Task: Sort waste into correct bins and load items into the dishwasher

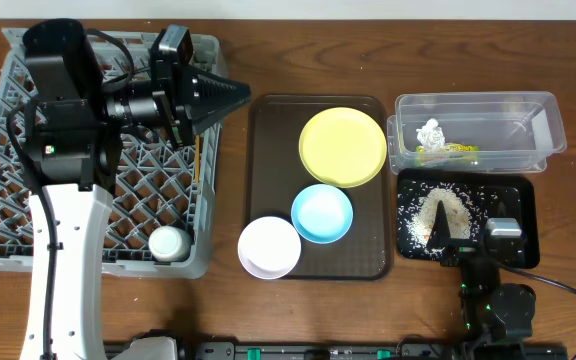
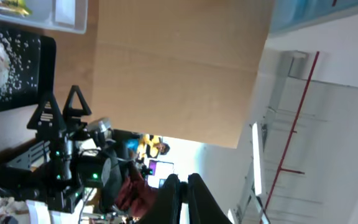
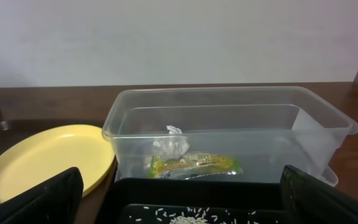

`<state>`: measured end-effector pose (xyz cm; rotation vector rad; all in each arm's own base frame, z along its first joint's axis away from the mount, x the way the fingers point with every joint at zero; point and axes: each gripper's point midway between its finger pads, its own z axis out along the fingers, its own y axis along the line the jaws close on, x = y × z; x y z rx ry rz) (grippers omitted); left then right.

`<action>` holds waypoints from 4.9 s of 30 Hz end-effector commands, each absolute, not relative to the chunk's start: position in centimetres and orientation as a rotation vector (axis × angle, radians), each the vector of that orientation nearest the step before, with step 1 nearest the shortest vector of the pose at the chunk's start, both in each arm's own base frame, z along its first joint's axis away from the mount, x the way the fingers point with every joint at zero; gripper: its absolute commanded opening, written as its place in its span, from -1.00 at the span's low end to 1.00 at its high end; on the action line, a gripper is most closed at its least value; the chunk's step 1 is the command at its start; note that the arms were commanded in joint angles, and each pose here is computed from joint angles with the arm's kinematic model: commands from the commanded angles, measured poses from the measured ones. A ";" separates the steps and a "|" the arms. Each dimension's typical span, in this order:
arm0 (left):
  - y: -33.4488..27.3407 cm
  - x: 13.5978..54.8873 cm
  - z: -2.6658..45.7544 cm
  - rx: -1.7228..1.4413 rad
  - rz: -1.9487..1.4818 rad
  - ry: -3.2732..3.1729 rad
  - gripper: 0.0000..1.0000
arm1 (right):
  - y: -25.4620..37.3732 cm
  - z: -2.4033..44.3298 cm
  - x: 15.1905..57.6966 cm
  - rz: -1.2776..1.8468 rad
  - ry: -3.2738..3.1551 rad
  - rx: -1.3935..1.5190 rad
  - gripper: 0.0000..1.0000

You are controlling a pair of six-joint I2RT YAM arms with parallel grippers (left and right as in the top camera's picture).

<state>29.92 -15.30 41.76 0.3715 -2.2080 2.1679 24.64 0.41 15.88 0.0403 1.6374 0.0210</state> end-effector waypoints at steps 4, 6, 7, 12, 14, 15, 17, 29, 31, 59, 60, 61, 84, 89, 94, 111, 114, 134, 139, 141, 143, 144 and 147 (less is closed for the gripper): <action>-15.4 29.1 42.5 0.307 2.176 -2.192 -0.85 | 0.1 15.9 24.6 0.019 1.635 0.059 0.99; -15.4 29.2 42.5 0.301 2.180 -2.196 -0.85 | 0.1 15.9 24.6 0.019 1.634 0.059 0.99; -15.4 29.2 42.5 0.305 2.178 -2.193 -0.85 | 0.1 15.9 24.6 0.019 1.634 0.059 0.98; -15.4 29.2 42.5 0.371 2.145 -2.153 -0.85 | 0.1 15.9 24.6 0.019 1.634 0.059 0.99; -15.4 29.2 42.5 0.387 2.137 -2.143 -0.85 | 0.1 15.9 24.6 0.019 1.634 0.059 0.98; -15.4 29.2 42.5 0.397 2.131 -2.136 -0.85 | 0.1 15.9 24.6 0.019 1.634 0.059 0.98; -15.4 29.2 42.5 0.416 2.121 -2.123 -0.85 | 0.1 15.9 24.6 0.019 1.635 0.060 0.98; -15.4 29.3 42.5 0.440 2.117 -2.121 -0.85 | 0.1 15.9 24.6 0.019 1.634 0.059 0.98; -15.4 29.3 42.5 0.434 2.120 -2.125 -0.84 | 0.1 15.9 24.6 0.019 1.635 0.059 0.98; -15.4 29.3 42.5 0.370 2.152 -2.164 -0.85 | 0.1 15.9 24.6 0.019 1.634 0.059 0.99; -15.4 29.3 42.5 0.370 2.152 -2.165 -0.85 | 0.1 15.9 24.6 0.019 1.634 0.059 0.98; -15.4 29.3 42.5 0.370 2.152 -2.165 -0.85 | 0.1 15.9 24.6 0.019 1.634 0.059 0.99; -15.4 29.4 42.5 -0.037 2.325 -2.393 -0.35 | 0.1 15.9 24.6 0.019 1.634 0.059 0.99; -15.2 30.4 42.2 0.022 2.329 -2.457 0.24 | 0.1 15.9 24.6 0.019 1.634 0.059 0.98; -14.7 32.6 41.5 0.250 2.304 -2.540 0.26 | 0.1 15.9 24.6 0.019 1.635 0.059 0.99; -14.1 35.2 27.0 0.126 0.871 -3.671 0.11 | 0.1 15.9 24.6 0.019 1.634 0.059 0.98; -16.6 33.6 24.6 -0.164 0.585 -3.690 0.08 | 0.1 15.9 24.6 0.019 1.634 0.059 0.99; -21.5 28.6 6.9 -0.559 0.098 -3.154 -0.07 | 0.1 15.9 24.6 0.019 1.635 0.059 0.99; -21.7 28.1 5.0 -0.607 0.180 -3.116 -0.07 | 0.1 15.9 24.6 0.019 1.634 0.059 0.99; -21.4 28.3 4.1 -0.579 0.200 -3.120 -0.07 | 0.1 15.9 24.6 0.019 1.634 0.059 0.99; -21.1 28.4 3.2 -0.550 0.240 -3.120 -0.07 | 0.1 15.9 24.6 0.019 1.635 0.059 0.99; -21.2 28.3 2.8 -0.540 0.284 -3.115 -0.06 | 0.1 15.9 24.6 0.019 1.634 0.059 0.98; -22.2 28.0 2.2 -0.535 0.474 -3.079 -0.09 | 0.1 15.9 24.6 0.019 1.634 0.059 0.99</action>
